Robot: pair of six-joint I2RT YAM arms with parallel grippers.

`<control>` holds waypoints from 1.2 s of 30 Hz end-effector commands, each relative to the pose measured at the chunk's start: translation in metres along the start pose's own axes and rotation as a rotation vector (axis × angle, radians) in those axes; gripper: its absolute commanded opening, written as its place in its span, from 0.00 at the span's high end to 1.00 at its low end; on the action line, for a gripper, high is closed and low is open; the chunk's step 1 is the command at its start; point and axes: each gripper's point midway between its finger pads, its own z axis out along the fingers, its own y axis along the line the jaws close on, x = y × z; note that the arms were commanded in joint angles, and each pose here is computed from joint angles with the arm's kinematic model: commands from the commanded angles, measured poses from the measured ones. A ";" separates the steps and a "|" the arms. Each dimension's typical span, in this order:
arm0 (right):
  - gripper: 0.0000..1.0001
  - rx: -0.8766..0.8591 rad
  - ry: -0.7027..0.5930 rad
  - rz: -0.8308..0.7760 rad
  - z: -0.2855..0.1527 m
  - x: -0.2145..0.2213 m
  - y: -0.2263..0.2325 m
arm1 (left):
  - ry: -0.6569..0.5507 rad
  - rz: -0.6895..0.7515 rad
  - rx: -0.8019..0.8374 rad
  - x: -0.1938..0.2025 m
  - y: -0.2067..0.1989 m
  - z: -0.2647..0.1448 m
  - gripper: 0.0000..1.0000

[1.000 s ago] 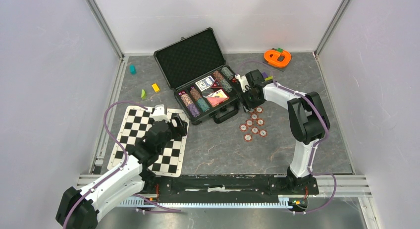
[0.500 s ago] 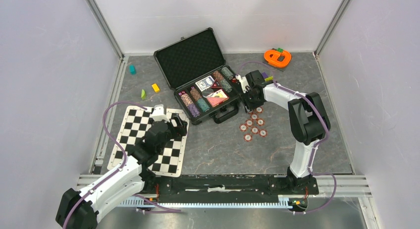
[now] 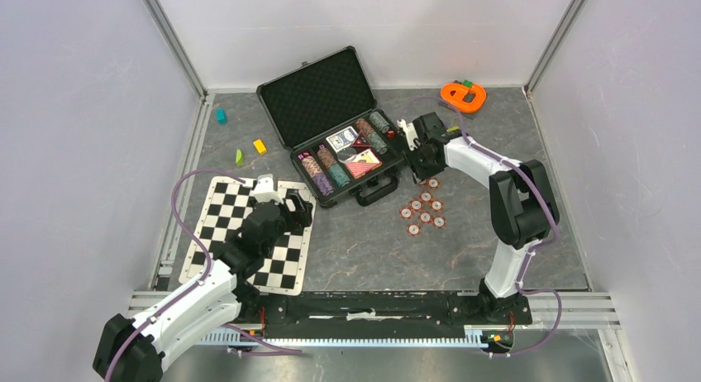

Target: Pack up texas hold em set

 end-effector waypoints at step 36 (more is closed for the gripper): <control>0.30 0.076 0.009 0.187 0.007 0.017 -0.040 | -0.041 0.005 0.036 -0.015 -0.011 0.000 0.09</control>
